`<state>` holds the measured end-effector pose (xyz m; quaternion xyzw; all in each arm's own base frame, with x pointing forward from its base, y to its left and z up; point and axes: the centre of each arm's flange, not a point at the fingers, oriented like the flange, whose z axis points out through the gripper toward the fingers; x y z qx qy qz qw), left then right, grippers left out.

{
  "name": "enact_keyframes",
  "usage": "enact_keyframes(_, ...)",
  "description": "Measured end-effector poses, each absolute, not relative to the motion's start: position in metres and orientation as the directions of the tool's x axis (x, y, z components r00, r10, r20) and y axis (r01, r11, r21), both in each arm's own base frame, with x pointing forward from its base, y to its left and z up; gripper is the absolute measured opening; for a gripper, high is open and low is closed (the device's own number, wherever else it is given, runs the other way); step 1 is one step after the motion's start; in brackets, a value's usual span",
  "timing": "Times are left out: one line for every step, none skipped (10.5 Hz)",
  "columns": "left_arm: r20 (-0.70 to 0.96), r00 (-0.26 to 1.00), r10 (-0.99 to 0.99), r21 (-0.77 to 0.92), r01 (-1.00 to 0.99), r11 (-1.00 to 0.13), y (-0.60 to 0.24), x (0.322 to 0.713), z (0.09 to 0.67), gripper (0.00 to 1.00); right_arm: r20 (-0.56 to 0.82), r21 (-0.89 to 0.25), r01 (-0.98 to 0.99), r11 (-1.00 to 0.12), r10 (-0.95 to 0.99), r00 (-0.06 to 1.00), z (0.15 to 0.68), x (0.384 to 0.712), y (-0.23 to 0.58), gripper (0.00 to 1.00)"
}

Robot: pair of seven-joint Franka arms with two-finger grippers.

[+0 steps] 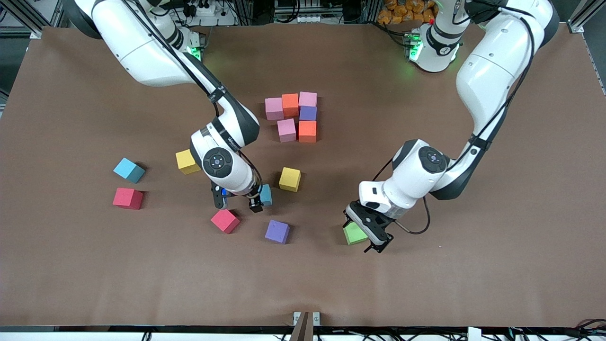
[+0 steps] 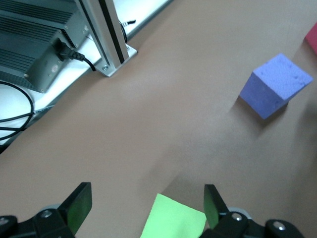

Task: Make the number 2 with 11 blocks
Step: 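Reach the right gripper to the cyan cube and grasp it, then carry the cyan cube to the cube cluster with the right gripper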

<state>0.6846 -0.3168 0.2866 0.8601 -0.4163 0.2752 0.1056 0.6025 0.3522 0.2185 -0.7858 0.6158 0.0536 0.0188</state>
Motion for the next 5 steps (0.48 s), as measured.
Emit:
enact_keyframes(0.568,0.509,-0.647,-0.039,-0.768,-0.639,-0.311,0.687,0.291,1.0,-0.106,0.031,-0.969,-0.243,-0.965,0.239,0.213,0.603,0.352,1.0)
enact_keyframes(0.57,0.513,-0.642,-0.034,-0.766,-0.642,-0.307,0.689,0.292,1.0,-0.104,0.018,-0.969,-0.248,-0.964,0.245,0.208,0.603,0.353,0.86)
enact_keyframes(0.571,0.513,-0.641,-0.032,-0.767,-0.641,-0.308,0.688,0.292,1.0,-0.1,0.008,-0.966,-0.257,-0.962,0.255,0.205,0.602,0.358,0.71)
enact_keyframes(0.572,0.511,-0.642,-0.03,-0.769,-0.639,-0.31,0.687,0.292,1.0,-0.095,-0.001,-0.964,-0.267,-0.959,0.266,0.206,0.6,0.362,0.59)
enact_keyframes(0.572,0.51,-0.642,-0.028,-0.77,-0.637,-0.312,0.686,0.293,1.0,-0.093,-0.002,-0.962,-0.274,-0.957,0.273,0.207,0.598,0.367,0.58)
